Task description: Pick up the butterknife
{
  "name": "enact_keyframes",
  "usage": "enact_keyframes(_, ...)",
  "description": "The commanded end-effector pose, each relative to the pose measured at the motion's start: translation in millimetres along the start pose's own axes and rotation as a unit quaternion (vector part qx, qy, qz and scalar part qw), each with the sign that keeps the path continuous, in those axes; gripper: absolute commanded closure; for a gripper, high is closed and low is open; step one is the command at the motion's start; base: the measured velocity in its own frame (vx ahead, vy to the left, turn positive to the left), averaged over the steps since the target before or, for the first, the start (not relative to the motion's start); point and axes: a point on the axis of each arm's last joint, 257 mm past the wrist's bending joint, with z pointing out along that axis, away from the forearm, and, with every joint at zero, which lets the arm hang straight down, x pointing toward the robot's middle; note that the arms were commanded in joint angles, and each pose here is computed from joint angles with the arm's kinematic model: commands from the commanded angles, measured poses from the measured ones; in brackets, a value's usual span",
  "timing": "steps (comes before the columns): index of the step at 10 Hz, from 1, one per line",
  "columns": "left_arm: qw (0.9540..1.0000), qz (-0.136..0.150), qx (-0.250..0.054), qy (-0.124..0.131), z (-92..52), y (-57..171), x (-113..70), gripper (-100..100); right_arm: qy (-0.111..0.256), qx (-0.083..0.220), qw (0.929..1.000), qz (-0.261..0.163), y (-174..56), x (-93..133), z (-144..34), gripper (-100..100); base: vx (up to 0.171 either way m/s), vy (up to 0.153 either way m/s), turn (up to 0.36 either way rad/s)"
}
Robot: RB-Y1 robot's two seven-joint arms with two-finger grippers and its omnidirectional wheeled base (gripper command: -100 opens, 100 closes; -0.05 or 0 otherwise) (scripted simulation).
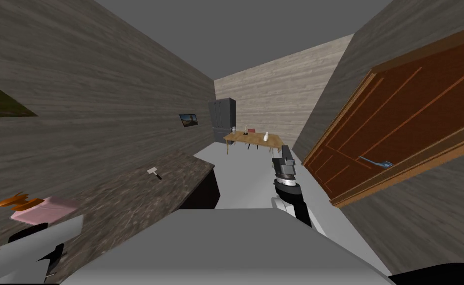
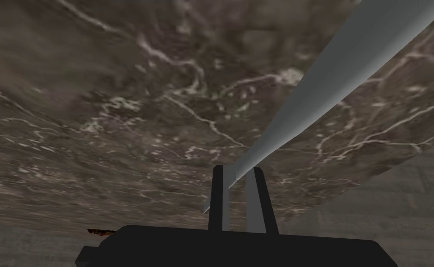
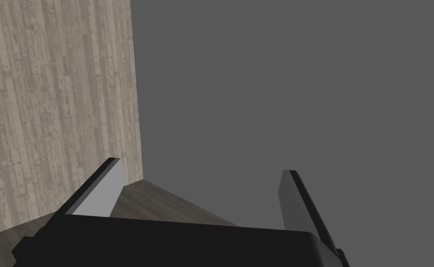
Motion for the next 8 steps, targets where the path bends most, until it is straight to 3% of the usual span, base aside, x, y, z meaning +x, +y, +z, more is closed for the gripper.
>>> enact_keyframes(1, 0.9997, 0.021, 0.016, -0.001, 2.7, -7, -12.4, 100, 0.000, 0.000, 1.0000, 0.000, 0, 0, 0.0, 0, 0.219, -0.069, 0.340)
enact_keyframes(5, 0.9966, 0.069, 0.046, -0.006, 6.2, -21, -35.6, 100, 0.000, 0.000, 1.0000, 0.000, 0, 0, 0.0, 0, 0.233, -0.077, 0.298)
enact_keyframes(7, 0.9967, 0.068, 0.044, -0.006, 7.1, -19, -33.8, 100, 0.000, 0.000, 1.0000, 0.000, 0, 0, 0.1, 0, 0.121, -0.071, 0.087)
enact_keyframes(8, 0.9966, 0.070, 0.044, -0.006, 7.4, -20, -33.4, 0, 0.000, 0.000, 1.0000, 0.000, 0, 0, 0.1, 0, 0.015, -0.009, -0.005)
